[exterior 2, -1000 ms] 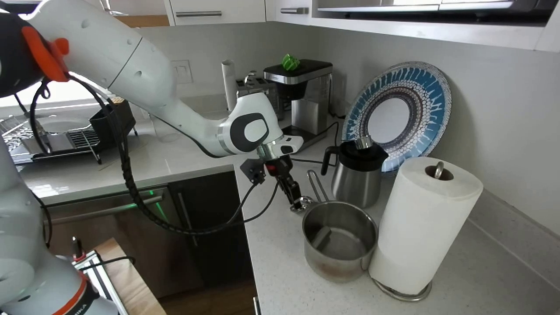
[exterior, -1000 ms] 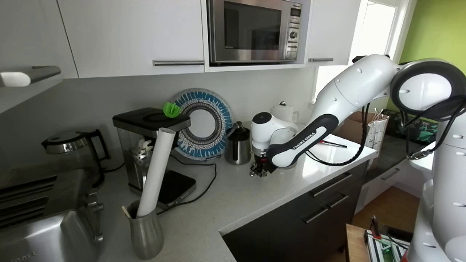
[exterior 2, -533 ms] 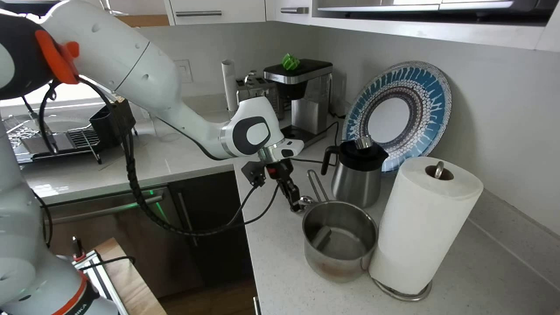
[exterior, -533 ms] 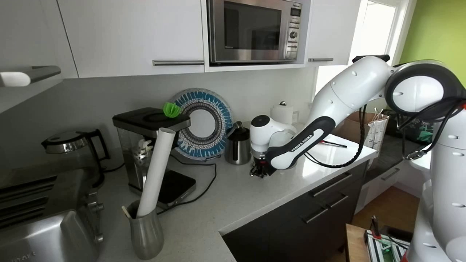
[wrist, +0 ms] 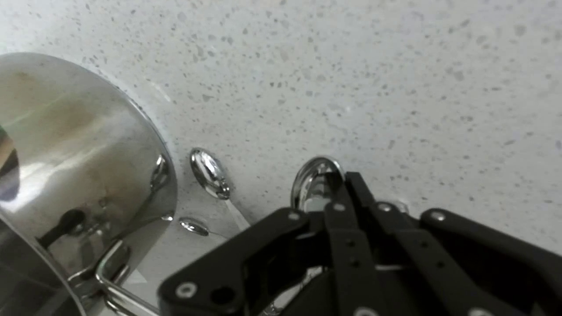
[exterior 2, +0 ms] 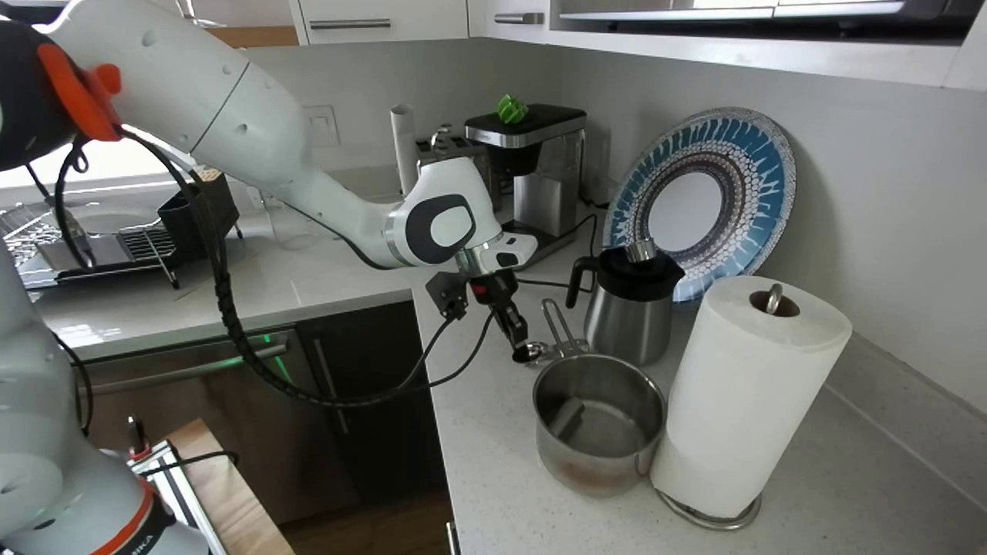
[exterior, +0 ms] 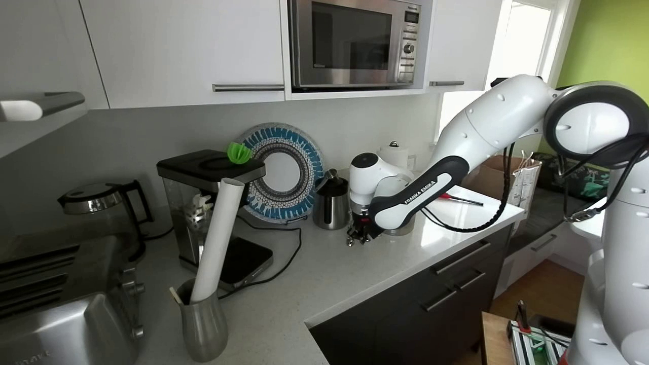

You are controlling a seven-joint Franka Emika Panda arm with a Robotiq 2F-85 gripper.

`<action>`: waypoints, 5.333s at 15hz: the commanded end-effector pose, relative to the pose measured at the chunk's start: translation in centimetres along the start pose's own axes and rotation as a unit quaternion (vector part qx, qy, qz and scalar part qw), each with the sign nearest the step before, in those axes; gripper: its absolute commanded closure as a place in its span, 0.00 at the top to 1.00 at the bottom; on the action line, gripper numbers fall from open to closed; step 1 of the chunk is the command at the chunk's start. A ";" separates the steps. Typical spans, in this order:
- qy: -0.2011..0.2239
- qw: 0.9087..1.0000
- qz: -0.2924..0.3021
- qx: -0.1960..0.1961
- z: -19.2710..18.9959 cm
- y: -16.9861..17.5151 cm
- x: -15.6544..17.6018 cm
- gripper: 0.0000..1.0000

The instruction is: Pick up the silver spoons on the left and put them in the silver pot

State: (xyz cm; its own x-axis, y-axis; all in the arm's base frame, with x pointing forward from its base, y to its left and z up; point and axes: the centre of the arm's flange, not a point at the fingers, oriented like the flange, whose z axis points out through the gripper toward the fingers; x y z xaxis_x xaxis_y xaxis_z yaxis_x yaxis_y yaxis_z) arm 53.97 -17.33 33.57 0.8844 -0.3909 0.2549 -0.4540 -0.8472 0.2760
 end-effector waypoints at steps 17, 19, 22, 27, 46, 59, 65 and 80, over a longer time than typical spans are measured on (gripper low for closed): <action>0.174 0.950 -0.062 0.250 -19.0 1.7 -0.8 0.02; 0.213 0.953 -0.045 0.210 -19.9 2.1 -1.0 0.02; 0.256 0.955 0.003 0.152 -20.7 3.0 -1.7 0.02; 0.283 0.953 0.076 0.073 -21.6 5.3 -3.4 0.02; 0.225 0.963 0.114 0.094 -13.9 6.5 -5.8 0.01; 0.240 0.952 0.186 0.041 -13.1 14.2 -6.7 0.01; 0.260 0.945 0.196 0.031 -13.9 16.3 -5.6 0.01; 0.125 0.960 0.251 -0.013 -9.3 9.9 -8.5 0.01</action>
State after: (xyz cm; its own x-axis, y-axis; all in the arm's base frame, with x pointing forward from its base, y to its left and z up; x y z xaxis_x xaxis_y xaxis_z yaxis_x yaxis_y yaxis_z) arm 41.72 -19.49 44.19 0.5212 -0.6124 0.5945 -0.7899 -0.6098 0.0644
